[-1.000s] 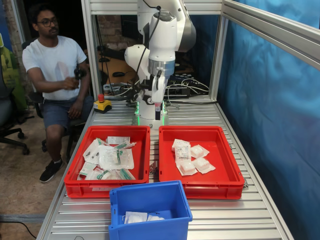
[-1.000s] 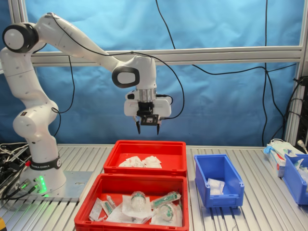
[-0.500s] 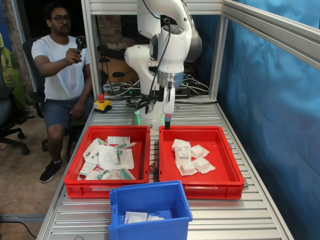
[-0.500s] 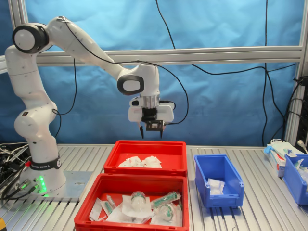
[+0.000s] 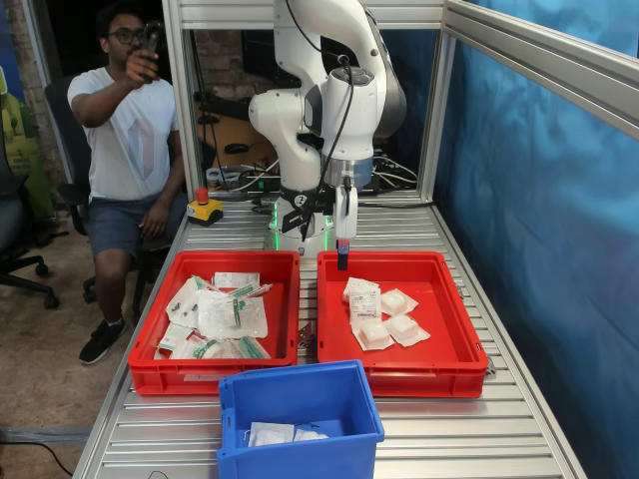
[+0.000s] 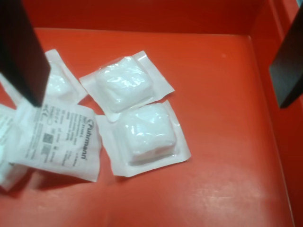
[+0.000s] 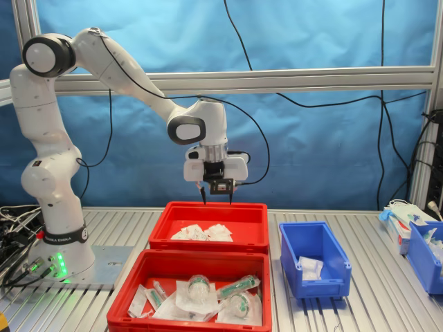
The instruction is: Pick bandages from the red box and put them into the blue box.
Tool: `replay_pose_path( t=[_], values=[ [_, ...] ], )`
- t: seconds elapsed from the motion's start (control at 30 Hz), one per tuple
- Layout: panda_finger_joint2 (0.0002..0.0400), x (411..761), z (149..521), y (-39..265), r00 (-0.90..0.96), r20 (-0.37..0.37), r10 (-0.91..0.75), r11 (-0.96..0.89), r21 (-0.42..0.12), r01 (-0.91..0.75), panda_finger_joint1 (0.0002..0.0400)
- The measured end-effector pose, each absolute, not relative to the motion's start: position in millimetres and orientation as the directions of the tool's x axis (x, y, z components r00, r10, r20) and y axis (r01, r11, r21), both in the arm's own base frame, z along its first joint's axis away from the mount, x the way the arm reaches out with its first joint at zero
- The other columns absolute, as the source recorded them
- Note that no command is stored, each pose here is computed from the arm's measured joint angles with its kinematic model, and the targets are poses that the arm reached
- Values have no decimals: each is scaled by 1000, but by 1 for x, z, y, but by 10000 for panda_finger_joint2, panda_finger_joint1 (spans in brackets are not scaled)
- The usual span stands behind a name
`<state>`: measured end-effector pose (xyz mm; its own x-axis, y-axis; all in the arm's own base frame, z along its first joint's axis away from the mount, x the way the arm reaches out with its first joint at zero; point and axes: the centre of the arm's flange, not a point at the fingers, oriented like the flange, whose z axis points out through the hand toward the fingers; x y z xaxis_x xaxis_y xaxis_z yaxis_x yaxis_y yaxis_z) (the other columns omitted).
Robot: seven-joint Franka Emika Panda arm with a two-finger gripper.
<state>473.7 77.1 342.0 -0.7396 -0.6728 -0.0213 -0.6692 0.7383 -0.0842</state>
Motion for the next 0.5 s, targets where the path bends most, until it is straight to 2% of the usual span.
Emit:
replay_pose_path(
  t=[0.2, 0.5],
  values=[
    [400, 467, 329, 80, -729, -65, -681, 732, -105, -674, 400],
    [400, 460, 303, 88, -714, -72, -697, 717, -103, -690, 400]
  ],
)
